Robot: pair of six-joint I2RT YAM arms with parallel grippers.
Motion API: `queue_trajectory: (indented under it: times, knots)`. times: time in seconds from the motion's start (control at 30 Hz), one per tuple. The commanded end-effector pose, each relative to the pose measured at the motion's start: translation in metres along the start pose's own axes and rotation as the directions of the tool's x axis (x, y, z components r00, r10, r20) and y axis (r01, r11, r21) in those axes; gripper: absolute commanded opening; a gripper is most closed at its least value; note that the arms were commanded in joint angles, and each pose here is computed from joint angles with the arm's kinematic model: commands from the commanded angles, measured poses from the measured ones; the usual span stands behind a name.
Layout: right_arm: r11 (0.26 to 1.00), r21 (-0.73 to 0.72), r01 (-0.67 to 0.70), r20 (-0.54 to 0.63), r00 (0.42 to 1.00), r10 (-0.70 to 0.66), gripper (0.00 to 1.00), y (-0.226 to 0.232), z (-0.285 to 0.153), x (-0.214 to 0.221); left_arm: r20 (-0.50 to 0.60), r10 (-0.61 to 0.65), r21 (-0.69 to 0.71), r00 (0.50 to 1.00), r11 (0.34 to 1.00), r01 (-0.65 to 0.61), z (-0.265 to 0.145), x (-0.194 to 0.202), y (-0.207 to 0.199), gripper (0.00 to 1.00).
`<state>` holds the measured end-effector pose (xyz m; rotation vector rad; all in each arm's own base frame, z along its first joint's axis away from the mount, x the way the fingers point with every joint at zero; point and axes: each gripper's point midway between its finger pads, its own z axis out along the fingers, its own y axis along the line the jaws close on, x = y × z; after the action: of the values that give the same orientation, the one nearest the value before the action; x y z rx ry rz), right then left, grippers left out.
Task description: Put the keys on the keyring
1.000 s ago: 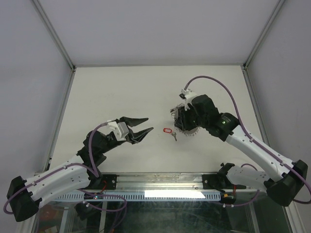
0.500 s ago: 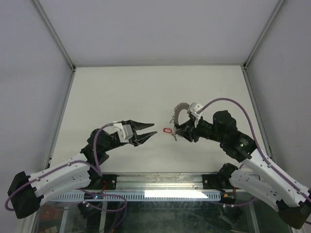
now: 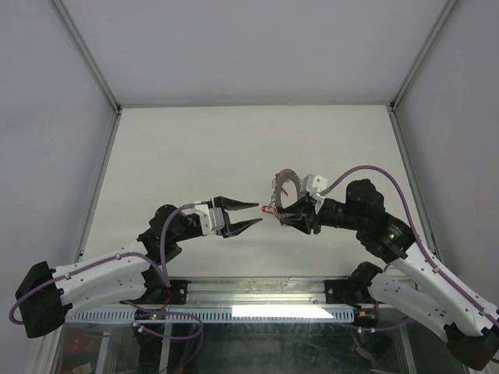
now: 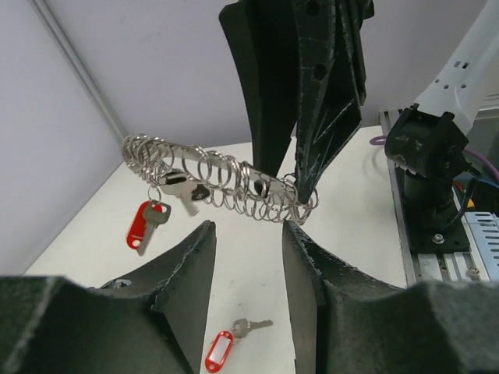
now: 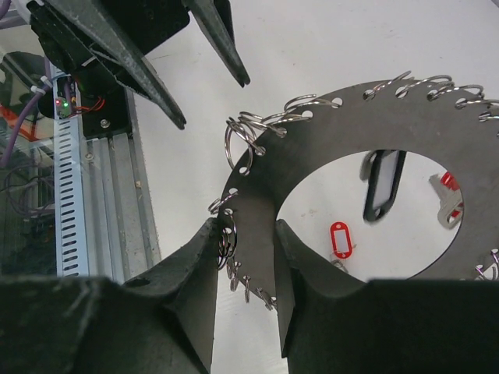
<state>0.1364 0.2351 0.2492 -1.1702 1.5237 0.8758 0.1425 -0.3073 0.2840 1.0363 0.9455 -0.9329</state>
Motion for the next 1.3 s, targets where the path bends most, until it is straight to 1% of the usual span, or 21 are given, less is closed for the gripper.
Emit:
queue_trajectory:
  times: [0.0,0.07,0.13,0.27,0.4,0.5,0.6,0.8,1.0,1.13,1.27]
  knots:
    - [0.995,-0.045,0.087,0.134,0.988,-0.08,0.0,0.008,-0.003,-0.039,0.056,0.149,-0.088,0.987,0.986,-0.143,0.006,-0.03,0.013,0.39]
    - [0.996,-0.052,0.078,0.143,0.987,-0.07,0.0,0.009,-0.003,-0.042,0.047,0.174,-0.131,0.984,0.977,-0.166,0.006,-0.032,0.019,0.37]
    - [0.996,-0.05,0.075,0.156,0.985,-0.066,0.0,0.009,-0.003,-0.047,0.046,0.184,-0.149,0.982,0.973,-0.176,0.007,-0.035,0.022,0.32]
    - [0.997,-0.018,0.069,0.193,0.979,-0.065,0.0,0.005,-0.005,-0.057,0.08,0.147,-0.105,0.986,0.985,-0.139,0.011,-0.04,0.013,0.26]
    - [0.997,0.013,0.07,0.257,0.964,-0.071,0.0,0.003,-0.009,-0.069,0.155,0.056,-0.093,0.986,0.995,-0.042,0.006,-0.041,0.003,0.27]
    - [0.997,0.037,0.073,0.28,0.957,-0.08,0.0,0.0,-0.011,-0.074,0.214,-0.009,-0.095,0.977,0.995,0.03,0.004,-0.046,0.001,0.32]
    - [0.996,0.042,0.075,0.284,0.955,-0.084,0.0,-0.001,-0.012,-0.075,0.247,-0.061,-0.083,0.967,0.993,0.084,0.007,-0.049,0.0,0.37]
    - [0.995,0.044,0.085,0.291,0.952,-0.094,0.0,0.0,-0.013,-0.076,0.311,-0.138,-0.068,0.94,0.984,0.167,0.014,-0.054,0.001,0.37]
    - [0.995,0.047,0.091,0.294,0.95,-0.101,0.0,0.0,-0.013,-0.075,0.356,-0.174,-0.028,0.918,0.98,0.197,0.022,-0.061,-0.002,0.33]
    - [0.994,0.047,0.094,0.292,0.951,-0.104,0.0,-0.001,-0.013,-0.074,0.353,-0.189,0.012,0.917,0.98,0.197,0.027,-0.061,-0.008,0.31]
    - [0.994,0.049,0.096,0.293,0.95,-0.106,0.0,0.0,-0.013,-0.074,0.344,-0.2,0.03,0.917,0.979,0.202,0.031,-0.059,-0.012,0.3]
